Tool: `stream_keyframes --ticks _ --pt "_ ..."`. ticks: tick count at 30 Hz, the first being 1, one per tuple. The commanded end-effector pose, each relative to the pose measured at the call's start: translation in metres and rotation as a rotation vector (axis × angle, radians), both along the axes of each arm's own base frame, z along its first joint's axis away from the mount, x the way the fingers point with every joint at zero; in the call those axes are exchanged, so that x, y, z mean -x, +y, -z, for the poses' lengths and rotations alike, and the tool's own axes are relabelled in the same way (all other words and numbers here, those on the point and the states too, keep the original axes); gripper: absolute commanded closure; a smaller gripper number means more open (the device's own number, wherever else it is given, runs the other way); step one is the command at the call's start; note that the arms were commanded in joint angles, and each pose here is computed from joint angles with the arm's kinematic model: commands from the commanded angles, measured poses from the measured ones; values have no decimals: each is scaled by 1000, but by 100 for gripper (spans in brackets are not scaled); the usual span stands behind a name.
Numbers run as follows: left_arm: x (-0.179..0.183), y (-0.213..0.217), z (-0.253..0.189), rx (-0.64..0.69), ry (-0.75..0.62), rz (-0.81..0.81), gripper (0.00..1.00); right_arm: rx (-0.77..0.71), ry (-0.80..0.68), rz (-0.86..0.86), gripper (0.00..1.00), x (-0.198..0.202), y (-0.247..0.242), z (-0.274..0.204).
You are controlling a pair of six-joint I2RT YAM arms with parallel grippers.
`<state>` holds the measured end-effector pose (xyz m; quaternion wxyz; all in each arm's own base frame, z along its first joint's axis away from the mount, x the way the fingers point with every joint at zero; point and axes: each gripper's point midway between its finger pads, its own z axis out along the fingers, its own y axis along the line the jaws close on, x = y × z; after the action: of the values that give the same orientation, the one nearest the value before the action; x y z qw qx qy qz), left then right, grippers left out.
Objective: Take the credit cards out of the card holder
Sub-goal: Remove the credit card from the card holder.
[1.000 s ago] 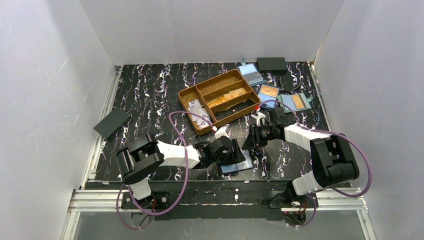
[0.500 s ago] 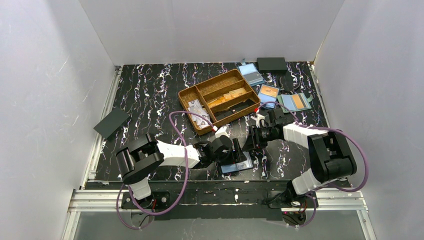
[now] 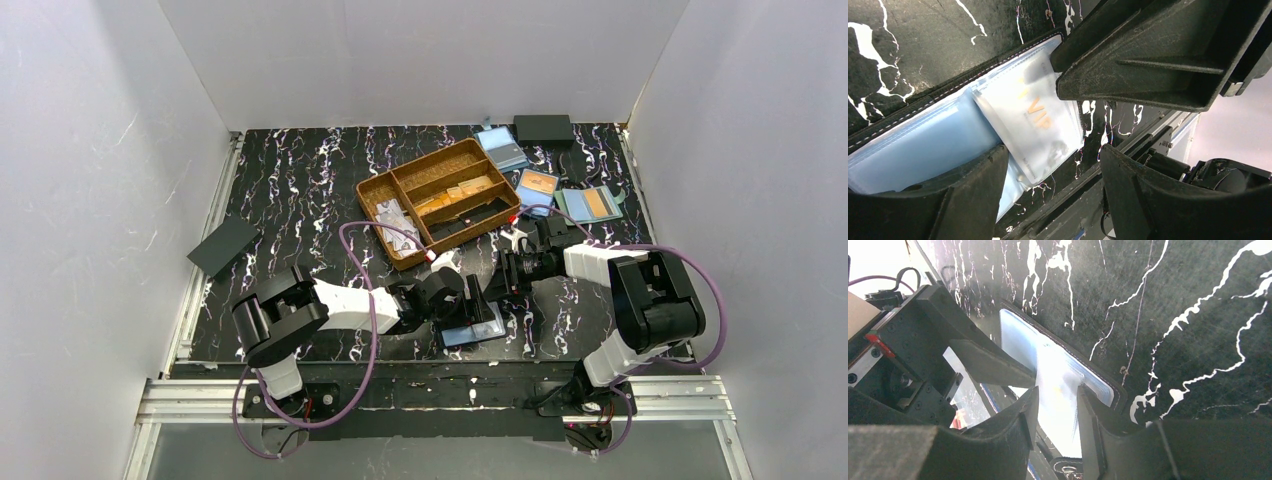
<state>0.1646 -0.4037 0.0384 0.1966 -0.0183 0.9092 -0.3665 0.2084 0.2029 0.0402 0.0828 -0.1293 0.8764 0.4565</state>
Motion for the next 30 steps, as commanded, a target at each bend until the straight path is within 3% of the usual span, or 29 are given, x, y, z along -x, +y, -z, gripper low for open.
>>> stream_keyframes --ticks 1,30 --pt "10 21 41 -135 60 5 33 -68 84 -31 58 16 9 -6" --pt "6 37 45 -143 80 -59 27 -266 150 -141 61 41 32 -40"
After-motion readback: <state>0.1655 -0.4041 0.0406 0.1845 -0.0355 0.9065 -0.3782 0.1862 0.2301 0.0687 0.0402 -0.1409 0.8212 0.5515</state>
